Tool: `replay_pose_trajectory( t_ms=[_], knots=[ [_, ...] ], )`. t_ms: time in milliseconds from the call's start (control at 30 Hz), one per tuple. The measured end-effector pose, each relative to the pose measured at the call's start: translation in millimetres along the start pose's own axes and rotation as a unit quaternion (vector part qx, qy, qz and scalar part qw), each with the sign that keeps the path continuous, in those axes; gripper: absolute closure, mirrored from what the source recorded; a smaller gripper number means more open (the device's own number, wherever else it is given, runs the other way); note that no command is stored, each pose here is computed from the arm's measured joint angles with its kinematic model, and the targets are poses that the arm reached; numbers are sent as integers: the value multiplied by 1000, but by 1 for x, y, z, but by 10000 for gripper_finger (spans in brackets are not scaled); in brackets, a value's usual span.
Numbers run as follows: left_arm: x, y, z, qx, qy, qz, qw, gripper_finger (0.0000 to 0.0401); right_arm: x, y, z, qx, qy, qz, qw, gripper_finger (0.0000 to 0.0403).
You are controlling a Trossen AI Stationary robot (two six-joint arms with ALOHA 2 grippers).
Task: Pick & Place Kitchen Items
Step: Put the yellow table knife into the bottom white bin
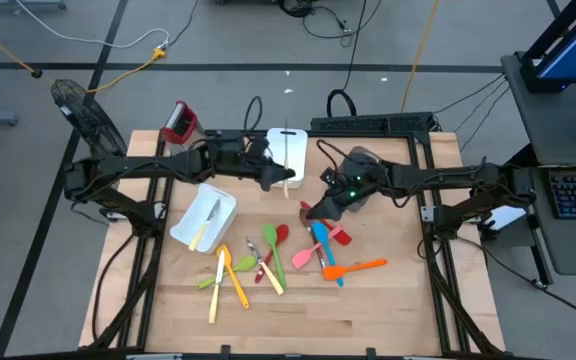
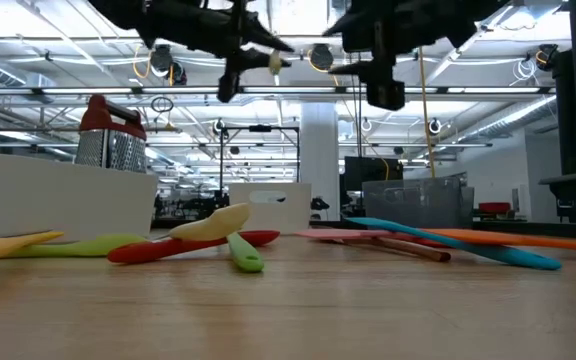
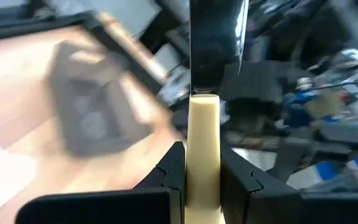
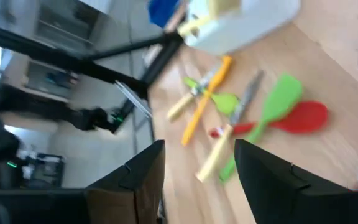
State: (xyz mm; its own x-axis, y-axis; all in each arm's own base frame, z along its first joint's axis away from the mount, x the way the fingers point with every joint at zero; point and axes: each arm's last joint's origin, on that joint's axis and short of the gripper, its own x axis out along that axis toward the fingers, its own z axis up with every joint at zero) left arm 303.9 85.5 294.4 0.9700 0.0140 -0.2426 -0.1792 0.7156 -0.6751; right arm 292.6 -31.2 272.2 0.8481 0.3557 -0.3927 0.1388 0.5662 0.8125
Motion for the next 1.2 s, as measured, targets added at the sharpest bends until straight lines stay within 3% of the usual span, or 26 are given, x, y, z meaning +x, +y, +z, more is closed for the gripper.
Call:
replay_pose_trajectory(
  t_ms=[167,300,600,867,1200],
  knots=[
    [-24,-5,-1,-6,-1,77,997,354,0,-6,-5,-28,23,-28,999,228],
    [-45,-9,-10,-33,18,151,988,354,0,-6,-3,-95,-1,-47,994,233],
    [-82,-16,-40,-125,86,283,947,354,-2,-10,2,-260,-48,-129,956,235],
    [-99,-11,-71,-205,213,380,876,354,-3,-5,10,-336,-78,-116,931,236],
    [-119,-12,-90,-285,367,410,785,354,-4,-3,12,-393,-86,-114,908,236]
  ],
)
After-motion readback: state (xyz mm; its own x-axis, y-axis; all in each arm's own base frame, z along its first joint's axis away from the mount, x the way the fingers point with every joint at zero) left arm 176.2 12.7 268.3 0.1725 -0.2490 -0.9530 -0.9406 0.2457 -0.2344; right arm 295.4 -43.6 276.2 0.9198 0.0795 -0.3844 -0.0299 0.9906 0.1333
